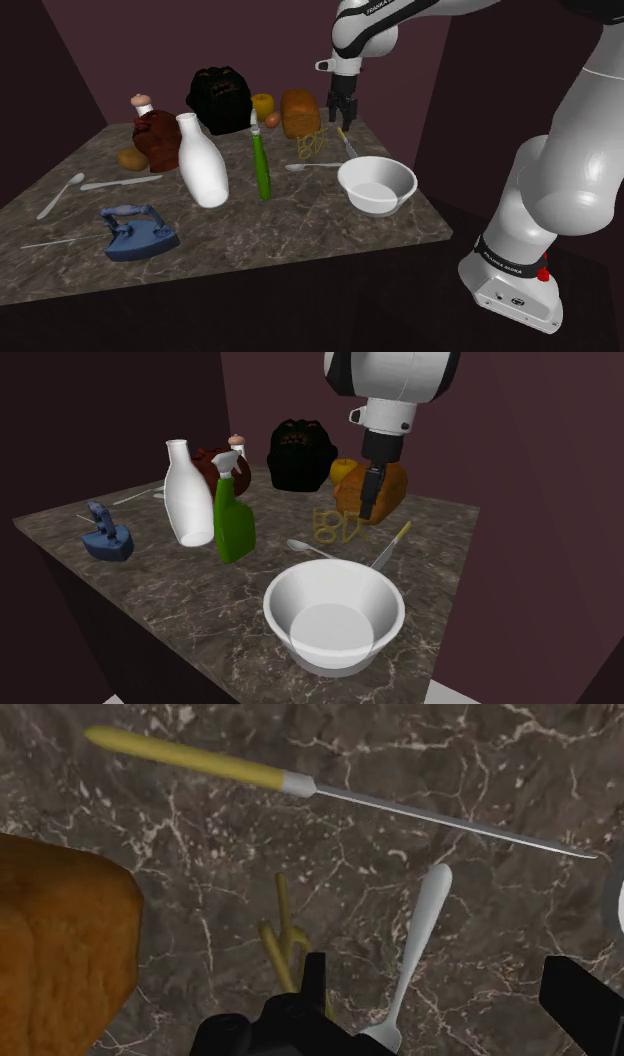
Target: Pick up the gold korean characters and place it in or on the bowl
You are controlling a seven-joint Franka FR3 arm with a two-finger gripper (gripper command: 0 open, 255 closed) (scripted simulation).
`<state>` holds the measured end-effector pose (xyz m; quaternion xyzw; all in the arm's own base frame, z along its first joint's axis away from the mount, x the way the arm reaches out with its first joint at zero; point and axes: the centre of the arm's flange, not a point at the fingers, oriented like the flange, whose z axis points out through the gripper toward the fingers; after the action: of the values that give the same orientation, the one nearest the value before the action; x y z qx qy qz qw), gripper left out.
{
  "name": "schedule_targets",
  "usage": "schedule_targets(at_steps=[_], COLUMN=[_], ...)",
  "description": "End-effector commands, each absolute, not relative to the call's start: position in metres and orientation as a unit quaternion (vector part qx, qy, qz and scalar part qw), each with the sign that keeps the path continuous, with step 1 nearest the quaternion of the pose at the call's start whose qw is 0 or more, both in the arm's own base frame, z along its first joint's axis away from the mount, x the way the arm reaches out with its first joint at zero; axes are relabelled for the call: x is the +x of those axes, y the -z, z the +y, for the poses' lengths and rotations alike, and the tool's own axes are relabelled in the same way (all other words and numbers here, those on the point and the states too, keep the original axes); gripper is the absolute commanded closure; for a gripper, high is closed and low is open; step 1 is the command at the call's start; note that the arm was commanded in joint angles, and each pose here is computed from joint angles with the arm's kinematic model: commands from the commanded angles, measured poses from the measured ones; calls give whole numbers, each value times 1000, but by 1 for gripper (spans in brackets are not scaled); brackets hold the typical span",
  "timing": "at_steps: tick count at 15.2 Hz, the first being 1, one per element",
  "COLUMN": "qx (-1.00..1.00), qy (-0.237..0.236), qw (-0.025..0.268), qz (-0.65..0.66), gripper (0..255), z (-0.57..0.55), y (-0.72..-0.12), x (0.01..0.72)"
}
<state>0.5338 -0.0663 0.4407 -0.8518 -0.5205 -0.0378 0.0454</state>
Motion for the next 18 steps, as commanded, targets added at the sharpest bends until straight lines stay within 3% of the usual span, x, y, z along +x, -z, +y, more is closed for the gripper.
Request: schedule_targets(at_steps=[1,6,18], qx=[-827,-769,-769], qy=[47,65,65], qw=[42,37,37], qz=[-559,-634,-634], gripper=[0,0,0], z=[-63,-43,-38], y=[-433,-415,-376], x=[556,604,606])
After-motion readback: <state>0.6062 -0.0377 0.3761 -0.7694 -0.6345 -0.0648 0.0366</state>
